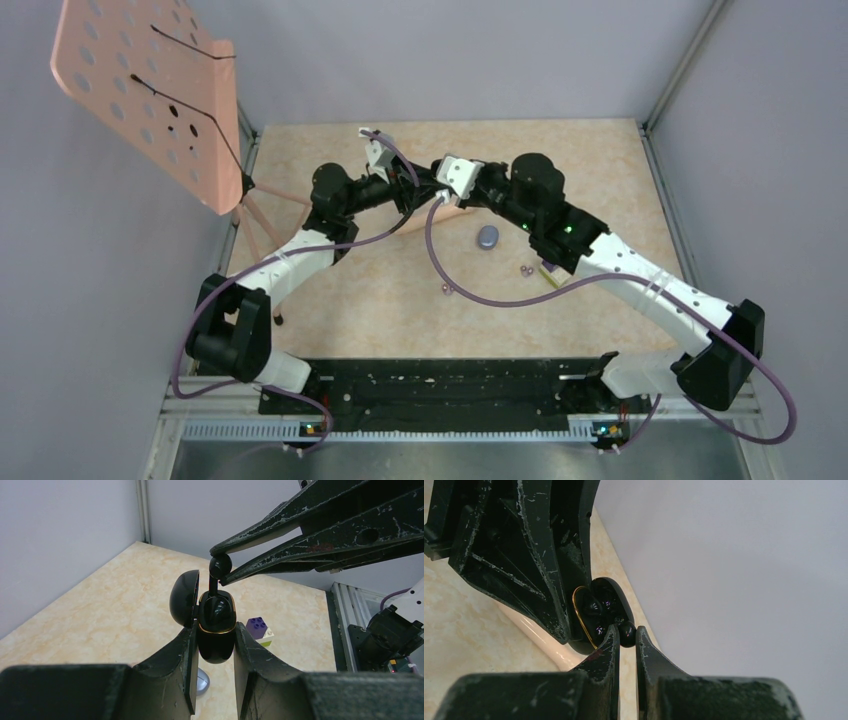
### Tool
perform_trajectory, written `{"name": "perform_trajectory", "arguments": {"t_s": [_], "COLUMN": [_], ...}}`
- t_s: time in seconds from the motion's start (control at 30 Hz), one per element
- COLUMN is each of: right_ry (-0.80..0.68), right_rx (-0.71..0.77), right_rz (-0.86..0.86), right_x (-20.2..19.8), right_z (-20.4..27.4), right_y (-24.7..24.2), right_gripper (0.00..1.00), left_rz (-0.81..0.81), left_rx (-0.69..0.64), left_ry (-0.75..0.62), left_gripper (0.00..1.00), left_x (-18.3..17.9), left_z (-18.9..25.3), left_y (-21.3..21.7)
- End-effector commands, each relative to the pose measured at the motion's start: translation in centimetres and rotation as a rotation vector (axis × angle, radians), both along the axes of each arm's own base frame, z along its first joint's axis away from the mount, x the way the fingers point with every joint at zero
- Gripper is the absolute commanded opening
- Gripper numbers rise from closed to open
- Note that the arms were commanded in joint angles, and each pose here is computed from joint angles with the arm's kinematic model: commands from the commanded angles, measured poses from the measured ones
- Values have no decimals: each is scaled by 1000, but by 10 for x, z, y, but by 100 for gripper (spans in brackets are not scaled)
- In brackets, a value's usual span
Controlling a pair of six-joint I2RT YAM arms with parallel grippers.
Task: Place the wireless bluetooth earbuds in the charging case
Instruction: Place the earbud in the charging case.
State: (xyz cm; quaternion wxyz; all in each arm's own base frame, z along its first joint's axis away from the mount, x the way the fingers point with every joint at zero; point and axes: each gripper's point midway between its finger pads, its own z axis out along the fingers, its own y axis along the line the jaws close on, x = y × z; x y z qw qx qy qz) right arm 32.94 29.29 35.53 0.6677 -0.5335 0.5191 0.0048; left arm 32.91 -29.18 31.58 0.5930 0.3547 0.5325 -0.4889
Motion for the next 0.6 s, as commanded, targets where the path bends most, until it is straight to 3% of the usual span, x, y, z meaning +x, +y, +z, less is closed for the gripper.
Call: {"name": "perform_trajectory", "arguments": {"t_s": [0.0, 0.57], "right_ry": [-46, -46], "right_rx": [0, -117], "right_rz": [33, 70], "right_x": [-4, -8], "right_z": [10, -14], "right_y": [8, 13], "right_gripper": [0, 0], "left_rz": [-1, 11], "left_rx": [-48, -52], "left_ry": [-95, -100], "left_gripper": [0, 0], "left_x": [-7, -8], "left_z": [32, 31], "left_y": [3, 4]}}
